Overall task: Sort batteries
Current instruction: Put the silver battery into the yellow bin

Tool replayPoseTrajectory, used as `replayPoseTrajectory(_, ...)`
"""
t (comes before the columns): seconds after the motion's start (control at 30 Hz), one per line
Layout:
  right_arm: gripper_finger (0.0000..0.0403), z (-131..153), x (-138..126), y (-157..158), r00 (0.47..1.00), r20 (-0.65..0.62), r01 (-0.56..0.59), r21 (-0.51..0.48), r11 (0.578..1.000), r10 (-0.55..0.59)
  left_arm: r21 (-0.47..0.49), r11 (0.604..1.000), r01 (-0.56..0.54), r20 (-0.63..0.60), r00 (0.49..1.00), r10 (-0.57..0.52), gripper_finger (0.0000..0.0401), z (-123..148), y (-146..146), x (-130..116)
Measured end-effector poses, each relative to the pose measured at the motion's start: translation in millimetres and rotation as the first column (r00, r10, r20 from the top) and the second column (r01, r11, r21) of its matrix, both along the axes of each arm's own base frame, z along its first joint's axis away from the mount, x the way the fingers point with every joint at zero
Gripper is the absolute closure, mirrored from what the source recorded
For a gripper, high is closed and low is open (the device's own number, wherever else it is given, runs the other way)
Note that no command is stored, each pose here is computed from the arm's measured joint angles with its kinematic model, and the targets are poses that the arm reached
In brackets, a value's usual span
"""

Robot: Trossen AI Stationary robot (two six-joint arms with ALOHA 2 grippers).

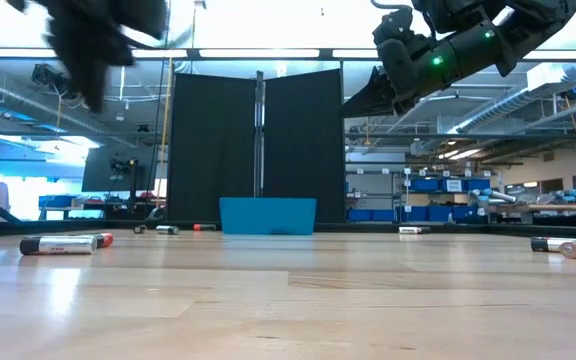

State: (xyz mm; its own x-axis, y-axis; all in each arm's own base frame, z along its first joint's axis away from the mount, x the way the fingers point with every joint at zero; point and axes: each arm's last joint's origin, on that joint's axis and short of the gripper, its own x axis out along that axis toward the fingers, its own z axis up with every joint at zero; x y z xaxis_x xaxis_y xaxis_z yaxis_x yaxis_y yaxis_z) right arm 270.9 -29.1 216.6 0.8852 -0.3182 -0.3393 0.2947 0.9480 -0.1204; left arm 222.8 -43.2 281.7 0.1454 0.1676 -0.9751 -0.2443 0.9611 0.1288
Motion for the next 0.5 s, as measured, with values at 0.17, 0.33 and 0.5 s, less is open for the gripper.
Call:
replayPoseTrajectory(0.17,0.0389,-2.5,-0.8,0.5,0.999,-0.027,-0.016,0.009,1.0,0.016,-0.016,0.989,0.144,-0.008,0.989,-0.145,0.0396,-1.0,52.6,11.2)
replayPoseTrajectory(0.33,0.0384,-5.5,-2.1,0.7,0.998,-0.06,-0.014,0.017,1.0,0.015,-0.007,0.962,0.272,-0.097,0.958,-0.271,0.0398,-10.4,94.1,13.1)
replayPoseTrajectory(0.5,0.0378,-8.1,-3.2,1.3,0.996,-0.086,-0.01,0.032,0.999,0.012,-0.013,0.927,0.376,-0.189,0.909,-0.371,0.0399,-32.0,130.8,23.1)
